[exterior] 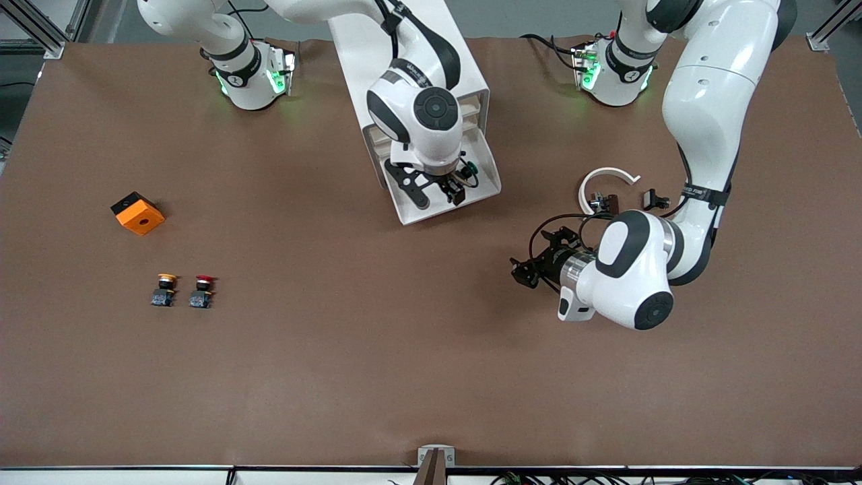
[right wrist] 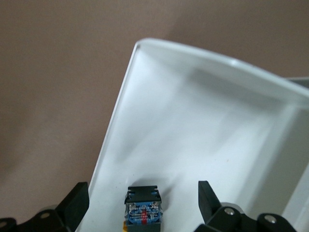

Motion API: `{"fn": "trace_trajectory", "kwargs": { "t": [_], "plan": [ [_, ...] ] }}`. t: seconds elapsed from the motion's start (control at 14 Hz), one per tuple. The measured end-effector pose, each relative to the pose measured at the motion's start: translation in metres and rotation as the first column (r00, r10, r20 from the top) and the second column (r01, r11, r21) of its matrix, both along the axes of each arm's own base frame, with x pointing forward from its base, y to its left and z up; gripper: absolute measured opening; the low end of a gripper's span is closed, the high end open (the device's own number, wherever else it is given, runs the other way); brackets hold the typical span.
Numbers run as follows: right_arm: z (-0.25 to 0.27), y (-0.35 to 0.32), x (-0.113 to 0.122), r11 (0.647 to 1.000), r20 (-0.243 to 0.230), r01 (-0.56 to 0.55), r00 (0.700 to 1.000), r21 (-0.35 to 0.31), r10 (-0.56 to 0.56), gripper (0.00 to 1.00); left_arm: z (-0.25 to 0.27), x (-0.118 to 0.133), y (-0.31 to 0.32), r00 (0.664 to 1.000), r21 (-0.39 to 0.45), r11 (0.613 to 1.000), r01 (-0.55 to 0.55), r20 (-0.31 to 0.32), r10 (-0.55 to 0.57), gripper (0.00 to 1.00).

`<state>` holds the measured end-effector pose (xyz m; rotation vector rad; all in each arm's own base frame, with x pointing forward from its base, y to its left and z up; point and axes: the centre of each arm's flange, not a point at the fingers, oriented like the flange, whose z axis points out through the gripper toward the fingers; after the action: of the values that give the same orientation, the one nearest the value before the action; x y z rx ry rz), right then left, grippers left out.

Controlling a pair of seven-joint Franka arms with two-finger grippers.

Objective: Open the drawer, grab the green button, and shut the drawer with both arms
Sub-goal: 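Reach the right gripper into the open drawer toward the green button, then grasp the green button with the right gripper and lift it out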

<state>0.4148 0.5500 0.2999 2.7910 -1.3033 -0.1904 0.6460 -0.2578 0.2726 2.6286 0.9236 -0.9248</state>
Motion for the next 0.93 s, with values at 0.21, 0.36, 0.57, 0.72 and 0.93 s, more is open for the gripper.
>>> {"fn": "trace_trajectory", "kwargs": {
  "t": [0.21, 0.36, 0.57, 0.72, 0.93],
  "plan": [
    [-0.011, 0.014, -0.004, 1.000, 0.012, -0.011, 1.000, 0.009, 0.010, 1.00, 0.007, 0.014, 0.005, 0.984, -0.062, 0.994, 0.086, 0.159, -0.075, 1.00],
    [-0.011, 0.016, -0.003, 1.000, 0.017, -0.011, 1.000, 0.014, 0.011, 1.00, 0.010, 0.018, 0.005, 0.961, -0.042, 0.993, 0.112, 0.258, -0.098, 1.00],
    [-0.011, 0.018, -0.004, 1.000, 0.017, -0.014, 1.000, 0.015, 0.013, 1.00, 0.007, 0.010, -0.002, 0.906, 0.070, 0.982, 0.176, 0.378, -0.190, 1.00],
    [-0.018, 0.021, -0.008, 1.000, 0.013, -0.021, 1.000, 0.009, 0.021, 1.00, 0.003, -0.001, -0.015, 0.874, 0.138, 0.963, 0.231, 0.406, -0.268, 1.00],
    [-0.029, 0.029, -0.015, 0.999, 0.027, -0.033, 0.999, 0.020, 0.033, 1.00, 0.003, -0.005, -0.023, 0.856, 0.156, 0.956, 0.249, 0.426, -0.292, 1.00]
  ]
}}
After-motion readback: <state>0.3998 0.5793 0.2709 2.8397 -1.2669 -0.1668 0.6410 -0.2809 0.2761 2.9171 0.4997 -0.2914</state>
